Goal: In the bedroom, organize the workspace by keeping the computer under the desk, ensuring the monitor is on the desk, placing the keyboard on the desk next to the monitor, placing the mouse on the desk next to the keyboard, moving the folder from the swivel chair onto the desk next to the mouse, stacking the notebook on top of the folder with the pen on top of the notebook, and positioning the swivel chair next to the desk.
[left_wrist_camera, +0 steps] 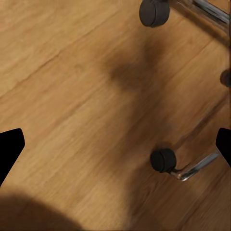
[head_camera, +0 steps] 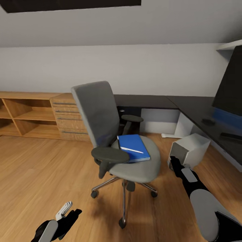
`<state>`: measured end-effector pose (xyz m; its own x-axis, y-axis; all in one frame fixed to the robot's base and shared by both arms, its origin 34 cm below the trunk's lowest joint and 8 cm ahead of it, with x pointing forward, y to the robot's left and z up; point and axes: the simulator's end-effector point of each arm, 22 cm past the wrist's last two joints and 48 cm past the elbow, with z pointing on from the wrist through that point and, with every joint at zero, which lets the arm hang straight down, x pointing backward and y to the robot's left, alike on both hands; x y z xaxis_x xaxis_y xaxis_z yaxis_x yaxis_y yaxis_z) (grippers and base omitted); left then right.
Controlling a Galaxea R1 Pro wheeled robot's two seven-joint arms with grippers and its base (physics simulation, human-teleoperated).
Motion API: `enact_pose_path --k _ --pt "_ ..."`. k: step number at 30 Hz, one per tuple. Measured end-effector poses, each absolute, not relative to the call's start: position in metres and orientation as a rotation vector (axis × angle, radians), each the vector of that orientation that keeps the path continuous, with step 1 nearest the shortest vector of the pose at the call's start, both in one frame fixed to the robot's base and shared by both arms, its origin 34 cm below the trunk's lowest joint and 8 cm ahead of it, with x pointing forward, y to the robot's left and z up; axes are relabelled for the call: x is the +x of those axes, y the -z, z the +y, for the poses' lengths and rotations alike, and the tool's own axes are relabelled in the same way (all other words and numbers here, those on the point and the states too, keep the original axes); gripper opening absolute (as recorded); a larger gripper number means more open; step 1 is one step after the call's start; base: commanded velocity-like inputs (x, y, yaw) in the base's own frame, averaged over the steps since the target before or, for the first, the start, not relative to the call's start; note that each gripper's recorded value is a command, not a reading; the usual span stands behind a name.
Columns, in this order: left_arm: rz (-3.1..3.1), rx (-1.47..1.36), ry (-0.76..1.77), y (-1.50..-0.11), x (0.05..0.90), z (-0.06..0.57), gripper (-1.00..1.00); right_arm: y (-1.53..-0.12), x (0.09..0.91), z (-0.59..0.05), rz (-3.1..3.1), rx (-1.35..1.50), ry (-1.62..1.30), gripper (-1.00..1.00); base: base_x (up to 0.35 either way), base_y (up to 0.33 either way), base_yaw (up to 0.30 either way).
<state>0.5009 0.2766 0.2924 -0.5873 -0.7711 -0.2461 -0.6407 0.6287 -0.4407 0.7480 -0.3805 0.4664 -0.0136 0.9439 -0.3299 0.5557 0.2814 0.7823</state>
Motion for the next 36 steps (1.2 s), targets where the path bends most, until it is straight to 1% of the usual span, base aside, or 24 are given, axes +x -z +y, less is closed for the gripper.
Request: enact_pose_path --k 5,10,18,24,36 --pt "2.45 -1.122 0.43 -0.289 0.497 0.273 1.0 -0.465 0.747 -0.379 1.692 1.389 -0.559 1.0 0.132 0.085 -0.029" --pt "2.438 -1.091 0.47 -0.292 0.51 0.253 1.0 -0.462 0.746 -0.372 1.73 1.38 -0.556 1.0 0.0 0.0 0.0" --pt "2.433 -1.034 0.499 -0.298 0.53 0.238 1.0 -0.46 0.746 -0.367 1.751 1.377 -0.569 1.0 0.0 0.0 0.0" --pt "2.481 -1.008 0.492 -0.289 0.521 0.228 1.0 -0.46 0.746 -0.367 1.751 1.377 -0.569 1.0 0.0 0.0 0.0" --pt "2.484 -1.008 0.491 -0.288 0.52 0.228 1.0 -0.46 0.746 -0.367 1.751 1.377 -0.569 1.0 0.0 0.0 0.0"
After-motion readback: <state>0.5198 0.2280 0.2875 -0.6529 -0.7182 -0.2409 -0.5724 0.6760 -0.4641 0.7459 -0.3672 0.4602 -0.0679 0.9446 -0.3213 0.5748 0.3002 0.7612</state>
